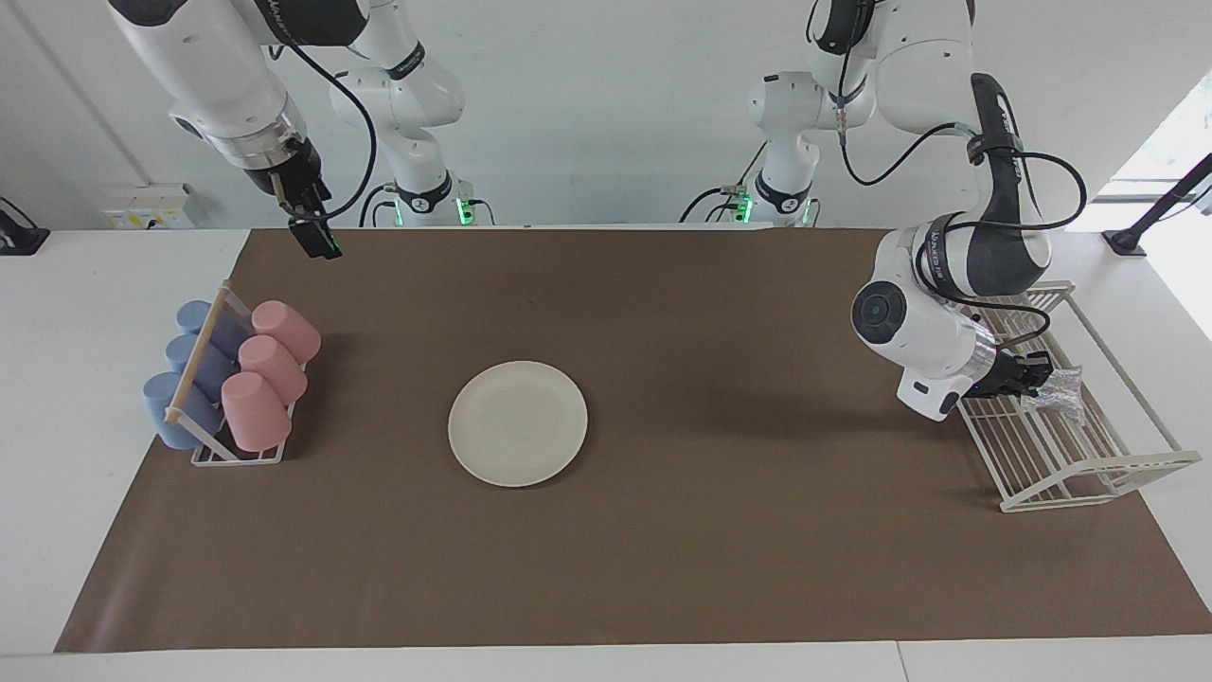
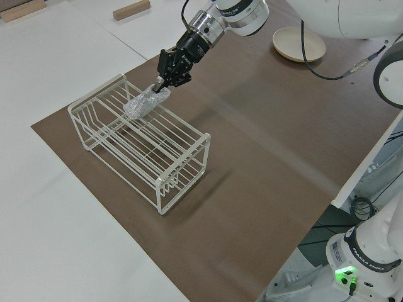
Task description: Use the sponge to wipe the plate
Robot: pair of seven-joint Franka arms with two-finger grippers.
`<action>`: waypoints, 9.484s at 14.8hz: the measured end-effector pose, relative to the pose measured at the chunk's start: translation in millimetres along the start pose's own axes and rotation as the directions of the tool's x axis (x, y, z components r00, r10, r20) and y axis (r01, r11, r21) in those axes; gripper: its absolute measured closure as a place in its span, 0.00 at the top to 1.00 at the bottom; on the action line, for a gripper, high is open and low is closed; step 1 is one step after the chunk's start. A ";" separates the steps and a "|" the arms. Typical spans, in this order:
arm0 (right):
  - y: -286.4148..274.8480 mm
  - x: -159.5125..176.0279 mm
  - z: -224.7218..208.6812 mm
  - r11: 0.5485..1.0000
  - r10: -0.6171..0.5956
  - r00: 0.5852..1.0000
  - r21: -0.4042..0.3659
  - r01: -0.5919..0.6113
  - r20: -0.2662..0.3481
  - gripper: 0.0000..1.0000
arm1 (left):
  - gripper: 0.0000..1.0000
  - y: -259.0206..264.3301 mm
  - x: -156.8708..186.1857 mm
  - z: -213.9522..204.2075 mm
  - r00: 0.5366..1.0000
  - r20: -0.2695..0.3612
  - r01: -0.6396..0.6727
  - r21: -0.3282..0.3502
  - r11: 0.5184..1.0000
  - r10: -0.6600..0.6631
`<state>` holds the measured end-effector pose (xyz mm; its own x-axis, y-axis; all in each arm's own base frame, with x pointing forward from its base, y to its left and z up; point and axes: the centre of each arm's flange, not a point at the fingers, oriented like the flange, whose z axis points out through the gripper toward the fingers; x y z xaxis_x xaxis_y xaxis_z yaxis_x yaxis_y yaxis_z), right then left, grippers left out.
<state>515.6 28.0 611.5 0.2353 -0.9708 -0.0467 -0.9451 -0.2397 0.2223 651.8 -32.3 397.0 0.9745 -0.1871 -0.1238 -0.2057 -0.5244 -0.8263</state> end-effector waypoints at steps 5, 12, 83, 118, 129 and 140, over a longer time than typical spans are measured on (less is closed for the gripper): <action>4.2 -7.8 5.6 0.999 0.041 0.999 -0.004 -0.041 -0.004 1.00 | 0.04 -18.5 4.2 -18.5 0.997 0.000 0.074 -0.095 0.993 -0.074; 1.3 -36.7 7.2 1.000 0.007 1.000 -0.008 -0.007 -0.020 1.00 | 0.04 -81.4 -31.9 -128.9 0.958 0.234 0.275 -0.573 0.772 -0.168; -130.6 -199.4 245.7 0.902 -0.020 0.987 0.428 -0.051 0.161 0.10 | 1.00 100.9 -201.6 -221.1 0.970 0.230 0.219 -0.662 -0.716 0.083; -156.6 -101.2 303.1 0.840 -0.195 0.978 0.527 0.130 0.070 0.10 | 1.00 -17.9 -185.9 -58.6 0.996 0.015 0.039 -0.957 0.287 -0.085; -152.7 -186.8 308.1 0.856 -0.128 0.980 0.516 0.030 0.155 0.10 | 1.00 -18.6 -185.4 -58.9 0.996 0.014 0.039 -0.957 0.288 -0.089; -86.6 -201.7 92.4 0.948 -0.117 0.982 0.313 0.064 0.151 0.10 | 1.00 -9.1 -182.0 -94.1 0.968 0.228 0.212 -0.967 -0.140 -0.103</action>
<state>529.0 243.8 511.6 0.3069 -0.9263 -0.2185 -0.9514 -0.2923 -0.0970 467.9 -71.6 478.8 0.9852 0.0616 -0.1601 0.1490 -0.7695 0.6210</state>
